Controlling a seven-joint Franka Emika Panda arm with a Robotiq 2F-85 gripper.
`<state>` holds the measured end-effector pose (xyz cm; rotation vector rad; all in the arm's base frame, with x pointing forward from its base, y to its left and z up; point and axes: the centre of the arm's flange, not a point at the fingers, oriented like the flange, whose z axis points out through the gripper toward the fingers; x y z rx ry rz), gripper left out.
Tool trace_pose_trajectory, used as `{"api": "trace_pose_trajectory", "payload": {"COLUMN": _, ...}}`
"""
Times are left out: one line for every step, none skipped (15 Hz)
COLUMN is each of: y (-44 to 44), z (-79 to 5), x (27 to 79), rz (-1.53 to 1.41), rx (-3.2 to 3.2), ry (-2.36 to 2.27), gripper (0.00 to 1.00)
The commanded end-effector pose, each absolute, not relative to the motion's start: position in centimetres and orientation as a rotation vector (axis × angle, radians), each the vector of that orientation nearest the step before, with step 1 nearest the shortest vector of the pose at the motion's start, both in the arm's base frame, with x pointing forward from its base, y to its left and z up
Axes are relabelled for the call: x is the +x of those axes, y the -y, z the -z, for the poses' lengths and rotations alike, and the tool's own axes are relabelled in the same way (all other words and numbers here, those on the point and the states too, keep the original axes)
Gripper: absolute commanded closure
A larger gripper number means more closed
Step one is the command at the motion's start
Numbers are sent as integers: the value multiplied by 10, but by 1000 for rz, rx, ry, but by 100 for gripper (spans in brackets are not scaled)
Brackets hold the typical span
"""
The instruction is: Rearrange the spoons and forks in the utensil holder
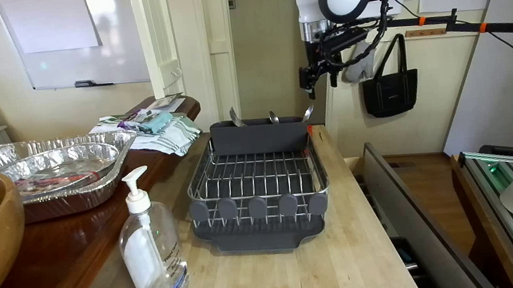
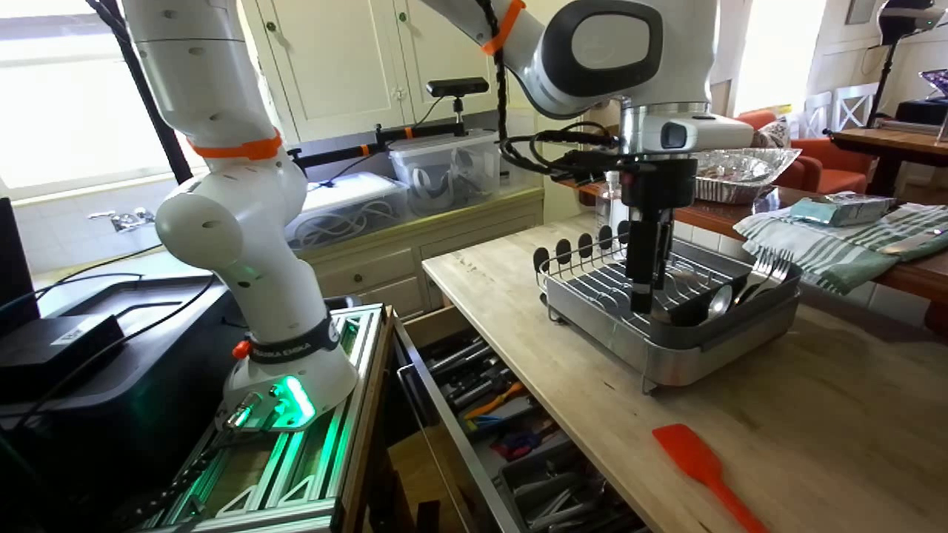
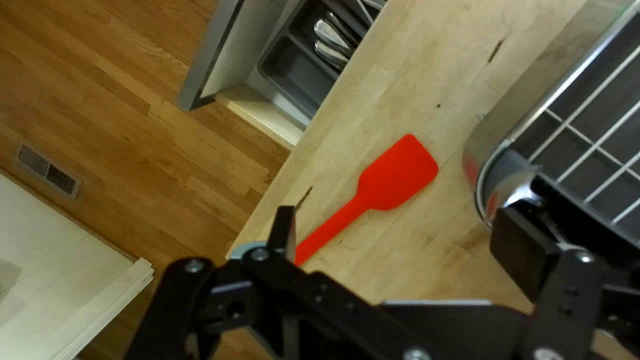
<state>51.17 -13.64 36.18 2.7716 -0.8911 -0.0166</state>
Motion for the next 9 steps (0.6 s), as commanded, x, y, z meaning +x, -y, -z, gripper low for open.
{"api": "trace_pose_trajectory", "payload": {"y": 141, "z": -364, "x": 463, "rz": 32, "rx": 2784, "ry": 876, "gripper": 0}}
{"api": "trace_pose_trajectory", "payload": {"y": 141, "z": -364, "x": 456, "rz": 33, "rx": 2783, "ry": 880, "gripper": 0}}
{"api": "trace_pose_trajectory", "payload": {"y": 142, "z": -362, "x": 451, "rz": 36, "rx": 2785, "ry": 878, "gripper": 0}}
{"api": "trace_pose_trajectory", "payload": {"y": 142, "z": -360, "x": 449, "rz": 34, "rx": 2788, "ry": 879, "gripper": 0}}
{"api": "trace_pose_trajectory", "payload": {"y": 141, "z": -357, "x": 448, "rz": 48, "rx": 2790, "ry": 881, "gripper": 0}}
{"api": "trace_pose_trajectory", "payload": {"y": 141, "z": -354, "x": 447, "rz": 18, "rx": 2785, "ry": 902, "gripper": 0}}
{"api": "trace_pose_trajectory", "payload": {"y": 140, "z": -353, "x": 448, "rz": -5, "rx": 2798, "ry": 904, "gripper": 0}}
{"api": "trace_pose_trajectory", "payload": {"y": 138, "z": -351, "x": 448, "rz": -44, "rx": 2800, "ry": 912, "gripper": 0}}
{"api": "trace_pose_trajectory", "payload": {"y": 136, "z": -349, "x": 452, "rz": -72, "rx": 2810, "ry": 911, "gripper": 0}}
